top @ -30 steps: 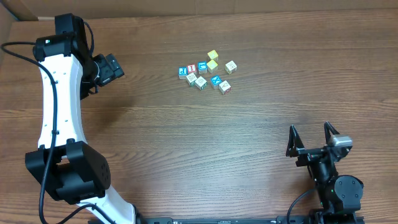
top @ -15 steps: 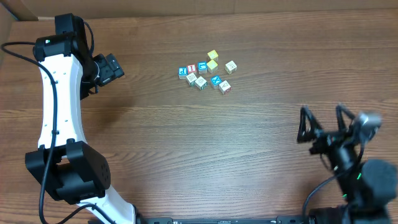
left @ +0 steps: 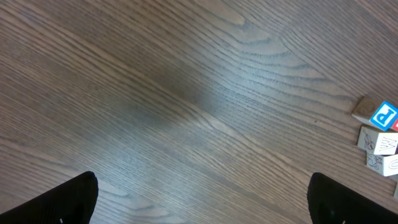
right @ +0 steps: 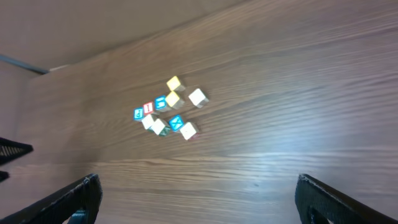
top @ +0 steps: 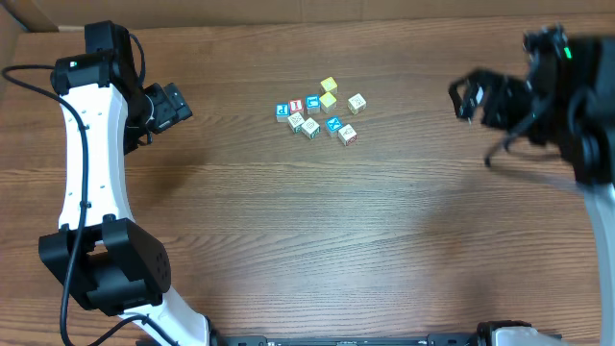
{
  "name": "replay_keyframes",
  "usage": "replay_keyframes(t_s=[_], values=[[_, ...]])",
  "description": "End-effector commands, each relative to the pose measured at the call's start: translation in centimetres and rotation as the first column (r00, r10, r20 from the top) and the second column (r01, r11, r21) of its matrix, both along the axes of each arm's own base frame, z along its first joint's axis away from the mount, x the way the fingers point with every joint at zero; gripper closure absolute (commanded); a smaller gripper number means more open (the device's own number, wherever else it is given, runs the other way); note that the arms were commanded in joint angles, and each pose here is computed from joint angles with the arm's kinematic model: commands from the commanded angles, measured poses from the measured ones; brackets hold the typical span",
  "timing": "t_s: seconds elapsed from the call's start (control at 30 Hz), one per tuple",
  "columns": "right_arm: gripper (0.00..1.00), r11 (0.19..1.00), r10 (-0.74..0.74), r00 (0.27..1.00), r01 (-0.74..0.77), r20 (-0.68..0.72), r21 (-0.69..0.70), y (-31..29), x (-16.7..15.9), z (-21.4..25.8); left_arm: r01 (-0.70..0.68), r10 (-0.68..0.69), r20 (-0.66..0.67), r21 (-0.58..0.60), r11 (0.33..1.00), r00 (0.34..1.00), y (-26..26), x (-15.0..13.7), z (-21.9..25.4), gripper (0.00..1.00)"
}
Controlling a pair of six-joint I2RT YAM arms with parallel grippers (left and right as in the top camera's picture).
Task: Flip 3 blocks
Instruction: 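Swing the right gripper over the blocks near the blue X block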
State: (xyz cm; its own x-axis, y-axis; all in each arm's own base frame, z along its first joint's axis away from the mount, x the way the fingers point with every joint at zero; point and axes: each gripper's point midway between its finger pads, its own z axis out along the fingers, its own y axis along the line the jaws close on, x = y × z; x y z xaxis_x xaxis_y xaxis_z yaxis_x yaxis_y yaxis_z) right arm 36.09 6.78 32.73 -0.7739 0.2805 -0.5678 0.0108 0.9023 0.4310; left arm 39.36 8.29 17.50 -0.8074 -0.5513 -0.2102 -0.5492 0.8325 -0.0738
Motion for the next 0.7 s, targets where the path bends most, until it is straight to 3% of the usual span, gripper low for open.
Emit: replay_keyframes(t_s=[0.0,0.1,0.2,0.33,0.43,0.6,0.67], values=[[0.0,0.982,0.099,0.994,-0.089,-0.052,0.164,2.9,1.4,-0.4,0.006,-0.006,0.016,-0.001,1.0,1.0,-0.2,0.5,0.4,0.0],[0.18,0.946,0.253,0.966,-0.234,-0.058,0.226,6.1,2.0,-1.7,0.006,-0.006,0.016,-0.001,1.0,1.0,-0.2,0.5,0.4,0.0],[0.29,0.964,0.252,0.96,-0.237,-0.123,0.119,7.3,2.7,-4.7,0.006,-0.006,0.016,-0.001,1.0,1.0,-0.2,0.5,0.4,0.0],[0.53,0.963,0.24,0.946,-0.26,-0.219,-0.066,9.8,3.0,-9.3,0.005,-0.005,0.017,-0.001,1.0,1.0,-0.2,0.5,0.4,0.0],[0.51,0.941,0.238,0.931,-0.291,-0.277,-0.169,11.5,3.1,-12.5,0.005,-0.005,0.016,-0.001,1.0,1.0,-0.2,0.5,0.4,0.0],[0.23,0.906,0.224,0.913,-0.324,-0.341,-0.273,13.1,4.0,-17.3,0.006,-0.006,0.017,-0.001,1.0,1.0,-0.2,0.5,0.4,0.0],[0.22,0.902,0.225,0.905,-0.334,-0.361,-0.275,13.6,4.5,-19.0,0.006,-0.006,0.017,-0.001,1.0,1.0,-0.2,0.5,0.4,0.0]])
